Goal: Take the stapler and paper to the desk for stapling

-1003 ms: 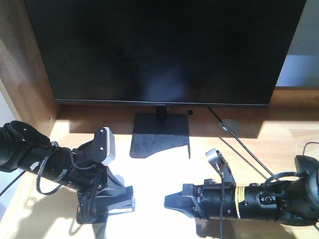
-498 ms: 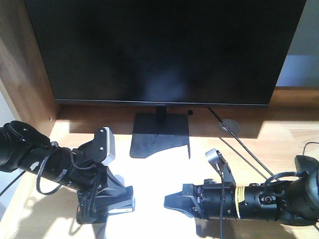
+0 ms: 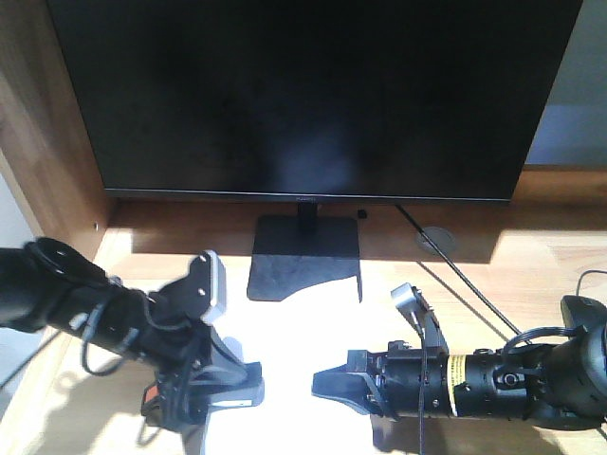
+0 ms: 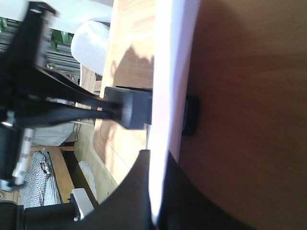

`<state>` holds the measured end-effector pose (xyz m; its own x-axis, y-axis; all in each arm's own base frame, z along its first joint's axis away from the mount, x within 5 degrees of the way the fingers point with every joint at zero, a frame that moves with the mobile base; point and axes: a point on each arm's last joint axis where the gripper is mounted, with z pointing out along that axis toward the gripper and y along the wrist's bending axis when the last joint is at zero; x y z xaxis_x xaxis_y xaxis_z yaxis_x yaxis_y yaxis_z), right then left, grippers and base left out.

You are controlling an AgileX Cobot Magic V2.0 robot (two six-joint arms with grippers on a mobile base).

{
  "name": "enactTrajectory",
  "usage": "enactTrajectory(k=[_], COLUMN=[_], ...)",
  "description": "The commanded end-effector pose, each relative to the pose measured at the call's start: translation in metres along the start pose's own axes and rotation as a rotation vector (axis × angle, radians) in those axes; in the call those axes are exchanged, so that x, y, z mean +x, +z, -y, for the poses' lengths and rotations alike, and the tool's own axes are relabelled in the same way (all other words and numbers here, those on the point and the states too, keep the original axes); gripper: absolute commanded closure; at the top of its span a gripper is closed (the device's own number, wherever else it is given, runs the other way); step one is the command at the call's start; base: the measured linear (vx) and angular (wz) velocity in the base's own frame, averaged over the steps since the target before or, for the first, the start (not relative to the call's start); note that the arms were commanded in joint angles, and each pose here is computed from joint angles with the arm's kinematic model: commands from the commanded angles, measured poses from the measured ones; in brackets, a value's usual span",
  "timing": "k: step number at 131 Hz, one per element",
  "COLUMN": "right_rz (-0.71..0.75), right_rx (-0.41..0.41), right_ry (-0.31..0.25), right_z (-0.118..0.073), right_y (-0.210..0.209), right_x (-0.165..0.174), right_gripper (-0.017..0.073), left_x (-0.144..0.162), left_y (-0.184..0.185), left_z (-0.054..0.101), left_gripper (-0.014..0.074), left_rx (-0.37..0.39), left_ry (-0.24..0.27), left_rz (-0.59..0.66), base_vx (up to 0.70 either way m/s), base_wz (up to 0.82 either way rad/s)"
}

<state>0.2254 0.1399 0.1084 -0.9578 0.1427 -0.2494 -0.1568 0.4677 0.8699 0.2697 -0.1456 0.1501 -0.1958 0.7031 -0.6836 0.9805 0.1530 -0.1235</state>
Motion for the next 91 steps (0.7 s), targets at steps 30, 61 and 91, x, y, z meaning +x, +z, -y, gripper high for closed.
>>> enactTrajectory(k=[30, 61, 91], right_rz=[0.038, 0.038, 0.038], right_rx=[-0.095, -0.095, -0.095], right_ry=[-0.043, -0.042, -0.042], right_z=[-0.017, -0.017, -0.017], right_y=[-0.003, -0.003, -0.003], right_x=[-0.008, -0.008, -0.008], right_gripper=[0.0562, 0.0562, 0.0562], left_x=[0.004, 0.004, 0.002], left_y=[0.012, 0.012, 0.011], left_z=[-0.009, -0.009, -0.009], left_gripper=[0.06, 0.06, 0.06], left_rx=[-0.01, -0.016, -0.017], left_ry=[-0.023, -0.025, -0.028], left_rz=[-0.013, -0.015, -0.008], base_vx=[0.0, 0.0, 0.0], base_wz=[0.0, 0.0, 0.0])
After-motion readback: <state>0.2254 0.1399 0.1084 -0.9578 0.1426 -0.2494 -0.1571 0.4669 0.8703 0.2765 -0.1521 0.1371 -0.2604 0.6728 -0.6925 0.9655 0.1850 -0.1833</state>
